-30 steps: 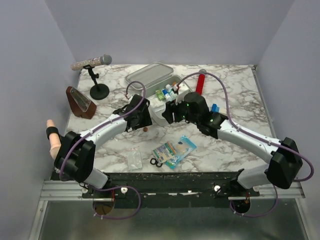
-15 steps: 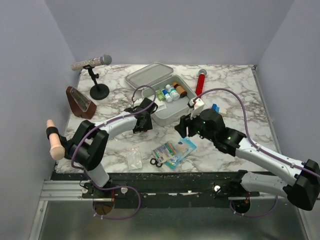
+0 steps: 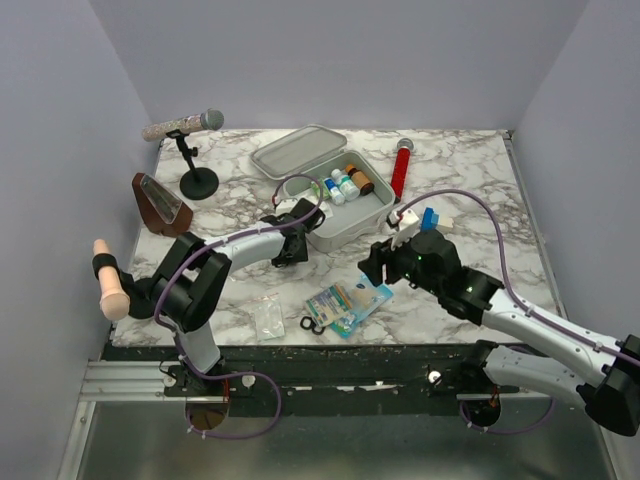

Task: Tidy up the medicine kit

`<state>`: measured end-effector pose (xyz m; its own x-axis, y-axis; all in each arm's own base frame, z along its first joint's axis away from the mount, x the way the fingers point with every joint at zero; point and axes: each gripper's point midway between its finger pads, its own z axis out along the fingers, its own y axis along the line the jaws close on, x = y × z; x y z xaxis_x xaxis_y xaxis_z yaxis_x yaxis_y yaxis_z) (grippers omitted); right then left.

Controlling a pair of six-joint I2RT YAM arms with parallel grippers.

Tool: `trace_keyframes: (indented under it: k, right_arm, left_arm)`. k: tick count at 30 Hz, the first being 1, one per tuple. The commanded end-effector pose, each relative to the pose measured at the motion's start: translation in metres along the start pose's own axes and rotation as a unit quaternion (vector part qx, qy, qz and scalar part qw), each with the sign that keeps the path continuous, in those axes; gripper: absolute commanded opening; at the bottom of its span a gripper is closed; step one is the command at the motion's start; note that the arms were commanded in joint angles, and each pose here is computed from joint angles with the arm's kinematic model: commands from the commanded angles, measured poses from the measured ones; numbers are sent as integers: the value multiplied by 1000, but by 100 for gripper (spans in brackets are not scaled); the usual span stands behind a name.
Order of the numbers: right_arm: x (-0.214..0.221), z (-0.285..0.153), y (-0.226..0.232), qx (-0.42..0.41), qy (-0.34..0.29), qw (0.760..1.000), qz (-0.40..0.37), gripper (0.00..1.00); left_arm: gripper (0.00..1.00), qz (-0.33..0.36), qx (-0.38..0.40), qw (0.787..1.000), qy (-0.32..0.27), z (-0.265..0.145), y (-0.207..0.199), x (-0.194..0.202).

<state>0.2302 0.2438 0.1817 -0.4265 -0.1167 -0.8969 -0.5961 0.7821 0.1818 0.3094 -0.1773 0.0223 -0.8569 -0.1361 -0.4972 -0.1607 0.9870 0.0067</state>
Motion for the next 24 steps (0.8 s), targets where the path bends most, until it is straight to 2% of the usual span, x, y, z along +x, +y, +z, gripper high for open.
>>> trace_keyframes:
  k: [1, 7, 19, 24]
  right_arm:
    - [16, -5, -6, 11, 12, 1000, 9, 66]
    - [19, -10, -8, 14, 12, 1000, 12, 65]
    - [10, -11, -5, 10, 5, 1000, 10, 65]
    - [1, -15, -4, 11, -5, 1000, 11, 65]
  left_arm:
    - [53, 5, -27, 1000, -5, 11, 4, 0]
    - [45, 11, -29, 1000, -6, 15, 2, -2]
    - [18, 11, -29, 1000, -6, 5, 16, 8]
    - [12, -36, -1, 997, -74, -41, 25, -20]
